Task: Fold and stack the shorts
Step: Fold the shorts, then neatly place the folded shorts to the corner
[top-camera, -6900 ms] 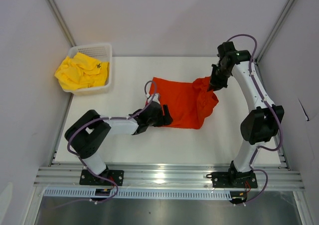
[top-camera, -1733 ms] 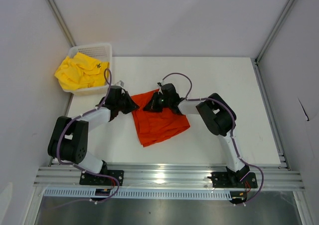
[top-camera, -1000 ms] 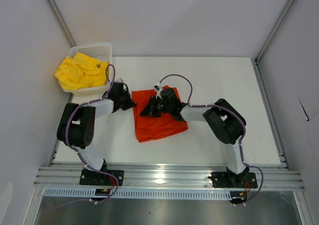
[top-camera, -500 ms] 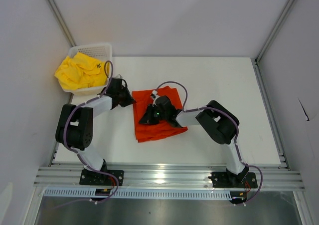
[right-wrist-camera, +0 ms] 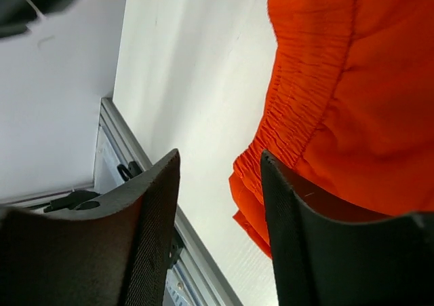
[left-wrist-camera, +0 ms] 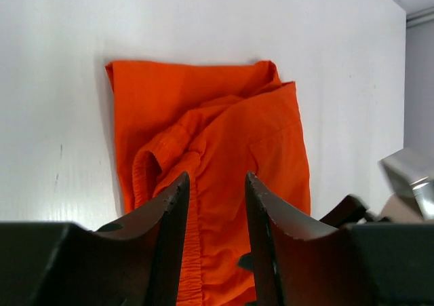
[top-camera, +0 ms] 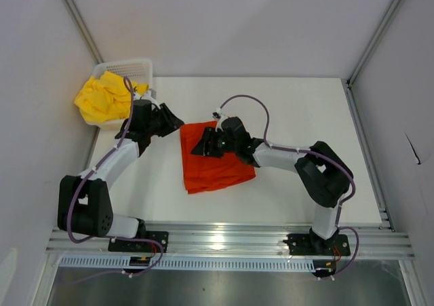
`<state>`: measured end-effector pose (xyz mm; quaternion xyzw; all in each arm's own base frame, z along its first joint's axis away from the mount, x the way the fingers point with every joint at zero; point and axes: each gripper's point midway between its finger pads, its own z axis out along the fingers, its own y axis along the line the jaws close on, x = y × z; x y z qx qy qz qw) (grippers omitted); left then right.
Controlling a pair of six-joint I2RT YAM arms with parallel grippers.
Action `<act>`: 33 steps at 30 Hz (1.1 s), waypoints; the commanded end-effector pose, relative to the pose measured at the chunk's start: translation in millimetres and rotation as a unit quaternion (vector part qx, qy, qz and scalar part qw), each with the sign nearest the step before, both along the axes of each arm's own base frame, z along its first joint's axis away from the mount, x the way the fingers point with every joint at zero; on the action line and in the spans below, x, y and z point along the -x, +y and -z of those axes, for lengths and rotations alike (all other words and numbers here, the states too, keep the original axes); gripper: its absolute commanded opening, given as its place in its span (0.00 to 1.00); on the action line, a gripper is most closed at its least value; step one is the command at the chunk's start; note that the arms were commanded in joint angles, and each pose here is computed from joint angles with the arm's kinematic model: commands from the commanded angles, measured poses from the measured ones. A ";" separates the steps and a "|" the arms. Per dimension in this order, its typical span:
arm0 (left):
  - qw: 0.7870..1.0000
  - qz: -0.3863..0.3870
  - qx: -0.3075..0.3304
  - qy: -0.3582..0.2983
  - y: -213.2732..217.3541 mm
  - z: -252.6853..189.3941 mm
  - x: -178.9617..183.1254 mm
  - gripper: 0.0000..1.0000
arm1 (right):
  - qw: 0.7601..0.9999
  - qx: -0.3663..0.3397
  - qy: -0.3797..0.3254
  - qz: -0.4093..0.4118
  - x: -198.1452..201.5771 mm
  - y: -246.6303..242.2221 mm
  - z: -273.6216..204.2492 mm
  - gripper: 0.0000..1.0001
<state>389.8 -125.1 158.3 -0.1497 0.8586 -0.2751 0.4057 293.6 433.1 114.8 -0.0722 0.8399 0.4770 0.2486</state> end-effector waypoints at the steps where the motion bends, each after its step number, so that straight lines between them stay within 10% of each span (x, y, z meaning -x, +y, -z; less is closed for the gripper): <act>1: 0.999 0.038 0.009 -0.003 -13.3 4.0 13.4 0.42 | 0.999 0.021 -0.032 0.029 -15.9 -29.2 -22.7 0.54; 7: 0.998 0.058 0.007 0.024 -28.0 33.4 18.2 0.46 | 0.991 0.089 -0.030 0.094 -45.6 -91.6 -18.5 0.79; 19: 0.995 0.045 -0.038 0.077 -26.8 86.0 -11.8 0.54 | 0.988 0.053 -0.005 0.145 -82.4 -187.0 -13.8 0.80; 22: 0.994 0.047 -0.039 0.091 -29.5 99.9 -20.2 0.47 | 0.988 0.049 0.010 0.148 -91.4 -197.6 -0.8 0.79; 27: 0.992 0.025 -0.053 0.109 -16.1 115.9 -24.0 0.01 | 0.990 0.041 0.038 0.132 -106.9 -195.9 20.4 0.75; 33: 0.990 0.026 -0.069 0.121 -11.8 123.3 -27.7 0.00 | 0.992 0.023 0.072 0.105 -118.6 -186.1 52.6 0.71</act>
